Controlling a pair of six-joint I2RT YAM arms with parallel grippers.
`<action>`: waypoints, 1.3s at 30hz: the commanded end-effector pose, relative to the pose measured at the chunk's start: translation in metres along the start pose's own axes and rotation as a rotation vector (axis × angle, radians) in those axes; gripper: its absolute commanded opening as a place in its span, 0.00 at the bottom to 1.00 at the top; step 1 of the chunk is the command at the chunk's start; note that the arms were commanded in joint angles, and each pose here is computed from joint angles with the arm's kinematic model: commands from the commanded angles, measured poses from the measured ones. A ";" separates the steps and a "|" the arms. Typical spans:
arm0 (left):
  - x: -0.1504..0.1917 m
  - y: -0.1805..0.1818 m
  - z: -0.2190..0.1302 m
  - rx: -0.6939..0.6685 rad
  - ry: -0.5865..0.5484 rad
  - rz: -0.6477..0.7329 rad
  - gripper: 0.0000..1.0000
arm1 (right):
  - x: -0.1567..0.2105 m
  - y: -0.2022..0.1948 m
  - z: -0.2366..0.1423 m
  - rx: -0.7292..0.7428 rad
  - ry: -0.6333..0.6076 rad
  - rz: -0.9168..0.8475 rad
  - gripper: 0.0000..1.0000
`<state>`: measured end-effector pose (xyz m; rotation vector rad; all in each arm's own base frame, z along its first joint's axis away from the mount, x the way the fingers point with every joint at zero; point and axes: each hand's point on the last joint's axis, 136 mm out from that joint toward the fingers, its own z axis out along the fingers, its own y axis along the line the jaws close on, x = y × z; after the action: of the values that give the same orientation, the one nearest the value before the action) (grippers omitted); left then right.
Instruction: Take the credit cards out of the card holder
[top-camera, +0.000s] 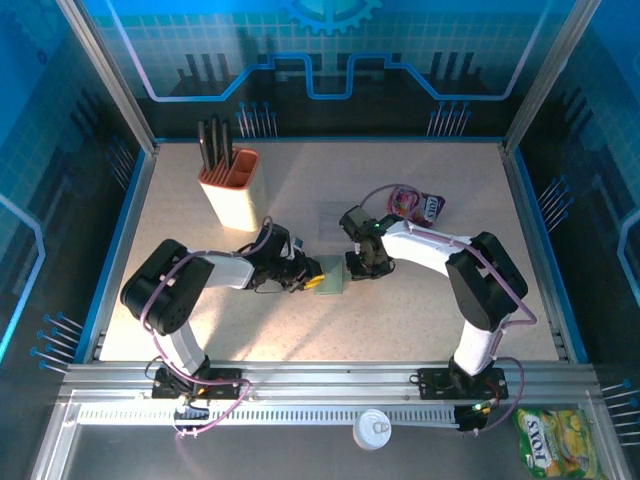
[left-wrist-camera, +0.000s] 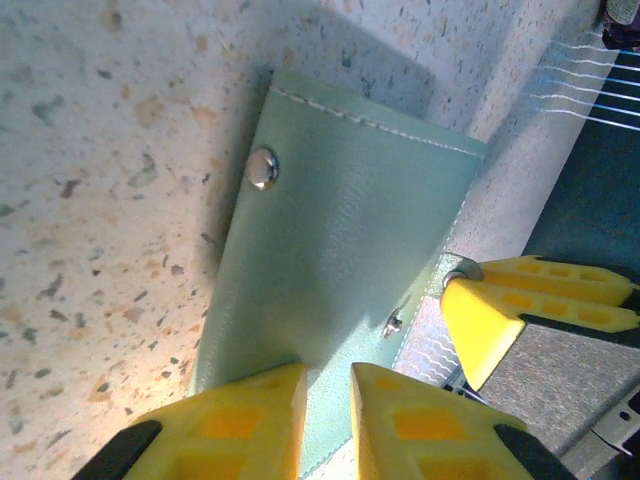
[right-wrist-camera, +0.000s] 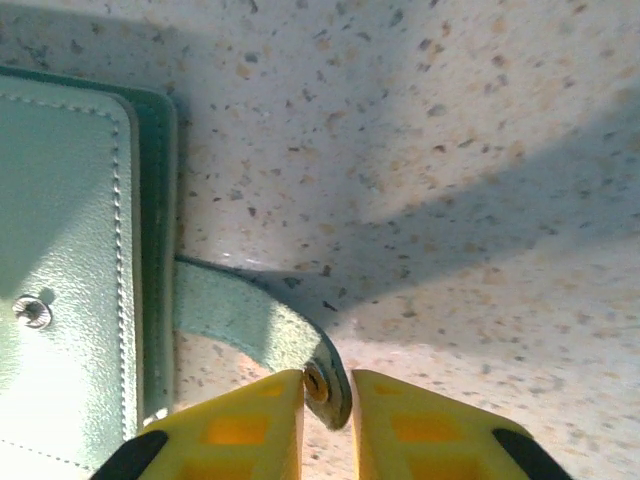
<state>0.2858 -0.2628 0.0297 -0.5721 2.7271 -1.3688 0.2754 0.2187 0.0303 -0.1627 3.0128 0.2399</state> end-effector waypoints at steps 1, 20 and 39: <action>0.010 0.040 -0.003 -0.158 0.002 -0.077 0.23 | -0.004 0.019 -0.003 -0.162 -0.007 0.053 0.23; 0.010 0.013 -0.004 -0.112 -0.002 -0.032 0.25 | -0.011 0.034 0.007 -0.323 -0.042 0.087 0.23; -0.011 -0.041 -0.034 -0.076 -0.075 0.180 0.32 | -0.016 0.022 -0.019 -0.230 -0.072 -0.014 0.07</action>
<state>0.2988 -0.2620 0.0671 -0.4391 2.7116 -1.2431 0.2805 0.2461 0.0346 -0.1385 2.9342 0.6203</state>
